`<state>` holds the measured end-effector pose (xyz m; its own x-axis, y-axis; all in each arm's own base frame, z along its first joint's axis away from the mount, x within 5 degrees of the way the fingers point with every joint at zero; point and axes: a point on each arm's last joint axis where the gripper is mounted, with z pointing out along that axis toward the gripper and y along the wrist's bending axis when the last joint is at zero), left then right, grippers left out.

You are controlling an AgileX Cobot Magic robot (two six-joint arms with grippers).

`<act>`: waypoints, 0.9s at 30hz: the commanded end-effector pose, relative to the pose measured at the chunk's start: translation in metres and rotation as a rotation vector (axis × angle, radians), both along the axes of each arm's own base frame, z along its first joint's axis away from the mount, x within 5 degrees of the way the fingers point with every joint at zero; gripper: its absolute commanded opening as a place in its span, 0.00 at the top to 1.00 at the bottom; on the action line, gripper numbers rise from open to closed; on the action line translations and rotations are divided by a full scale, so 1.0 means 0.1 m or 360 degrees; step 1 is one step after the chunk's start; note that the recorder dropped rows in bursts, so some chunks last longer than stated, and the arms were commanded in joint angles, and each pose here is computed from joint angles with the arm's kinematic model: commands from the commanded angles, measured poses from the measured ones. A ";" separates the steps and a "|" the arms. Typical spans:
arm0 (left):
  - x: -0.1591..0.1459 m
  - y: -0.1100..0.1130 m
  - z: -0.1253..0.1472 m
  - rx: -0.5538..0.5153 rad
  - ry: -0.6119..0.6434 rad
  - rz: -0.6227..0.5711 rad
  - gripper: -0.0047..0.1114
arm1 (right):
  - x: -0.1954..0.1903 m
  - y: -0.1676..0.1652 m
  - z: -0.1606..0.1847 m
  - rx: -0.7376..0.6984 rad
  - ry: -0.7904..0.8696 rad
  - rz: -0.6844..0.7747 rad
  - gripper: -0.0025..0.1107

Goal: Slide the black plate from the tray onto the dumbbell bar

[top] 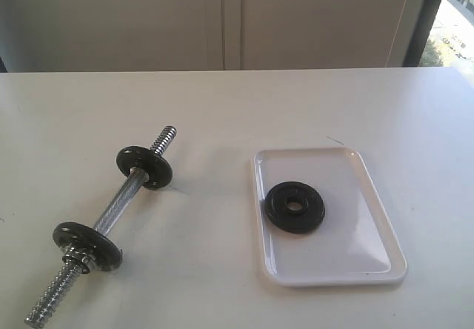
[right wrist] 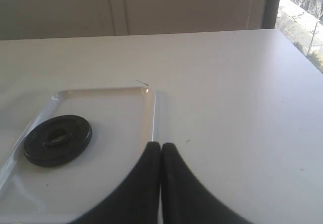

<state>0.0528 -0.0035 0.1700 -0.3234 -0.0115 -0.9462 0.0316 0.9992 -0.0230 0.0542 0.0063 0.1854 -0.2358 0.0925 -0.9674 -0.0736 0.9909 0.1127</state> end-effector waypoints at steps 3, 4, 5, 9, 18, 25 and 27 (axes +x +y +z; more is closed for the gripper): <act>0.02 0.00 0.08 -0.0024 -0.0166 0.0009 0.96 | 0.00 0.00 0.01 0.0009 -0.0030 0.0003 0.98; 0.03 0.01 0.14 -0.0025 -0.0258 0.0019 0.96 | 0.00 0.00 0.01 0.0009 -0.0030 0.0003 0.98; 0.04 0.02 0.20 -0.0026 -0.0369 0.0031 0.96 | 0.00 0.00 0.01 0.0009 -0.0030 0.0003 0.98; 0.04 0.04 0.41 -0.0028 -0.0741 0.0071 0.96 | 0.00 0.00 0.01 0.0009 -0.0030 0.0003 0.98; -0.01 0.08 0.64 -0.0046 -0.1146 0.0133 0.96 | 0.00 0.00 0.01 0.0050 -0.0026 -0.0007 0.98; 0.28 0.07 0.92 -0.0221 -0.0804 0.0138 0.96 | 0.00 0.00 0.01 0.0036 -0.0027 -0.0004 0.98; 0.56 0.04 1.03 -0.0163 -0.0419 0.0104 0.96 | 0.00 0.00 0.01 0.0036 -0.0027 -0.0004 0.98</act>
